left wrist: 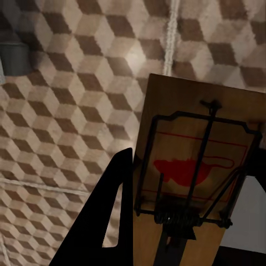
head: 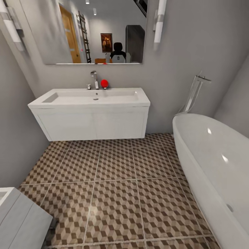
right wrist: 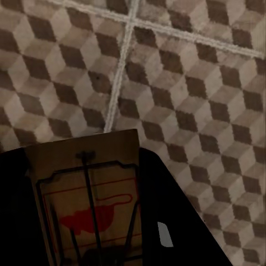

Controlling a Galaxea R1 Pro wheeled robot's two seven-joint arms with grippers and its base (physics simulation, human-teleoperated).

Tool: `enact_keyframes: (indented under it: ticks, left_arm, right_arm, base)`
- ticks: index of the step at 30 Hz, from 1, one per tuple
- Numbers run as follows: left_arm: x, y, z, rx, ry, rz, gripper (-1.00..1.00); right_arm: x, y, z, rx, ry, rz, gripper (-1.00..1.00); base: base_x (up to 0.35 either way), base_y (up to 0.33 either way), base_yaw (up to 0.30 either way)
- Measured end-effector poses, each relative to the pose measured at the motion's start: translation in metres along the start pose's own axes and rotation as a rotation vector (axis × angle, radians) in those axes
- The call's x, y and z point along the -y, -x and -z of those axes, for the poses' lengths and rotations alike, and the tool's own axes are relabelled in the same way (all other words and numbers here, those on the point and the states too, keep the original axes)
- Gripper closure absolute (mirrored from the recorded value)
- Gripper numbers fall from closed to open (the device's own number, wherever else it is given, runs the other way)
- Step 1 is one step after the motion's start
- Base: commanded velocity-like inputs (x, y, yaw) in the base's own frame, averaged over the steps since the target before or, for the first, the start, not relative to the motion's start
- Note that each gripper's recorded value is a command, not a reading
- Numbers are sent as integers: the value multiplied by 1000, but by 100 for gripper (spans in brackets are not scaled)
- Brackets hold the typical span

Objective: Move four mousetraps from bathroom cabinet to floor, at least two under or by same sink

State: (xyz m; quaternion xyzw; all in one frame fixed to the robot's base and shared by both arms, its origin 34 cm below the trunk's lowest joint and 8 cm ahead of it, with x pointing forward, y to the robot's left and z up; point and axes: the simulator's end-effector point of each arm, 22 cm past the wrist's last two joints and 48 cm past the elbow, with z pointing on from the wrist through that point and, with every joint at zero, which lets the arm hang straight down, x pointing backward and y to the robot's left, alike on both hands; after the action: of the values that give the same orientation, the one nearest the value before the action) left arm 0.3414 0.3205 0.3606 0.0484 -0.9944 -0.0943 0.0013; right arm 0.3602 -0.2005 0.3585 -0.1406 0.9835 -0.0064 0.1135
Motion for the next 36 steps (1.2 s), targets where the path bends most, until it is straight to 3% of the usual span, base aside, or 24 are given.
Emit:
enact_keyframes:
  ticks: [8,22,36]
  left_arm:
    - [-1,0,0,-1,1,0,100]
    - [-1,0,0,0,2,0,100]
    - [-3,-1,0,-1,4,2,100]
  right_arm:
    - [0,0,0,0,0,0,100]
    - [0,0,0,0,-1,2,100]
    - [2,-1,0,-1,-3,2,100]
  base:
    - [174,0,40]
    - [169,0,250]
    - [285,0,20]
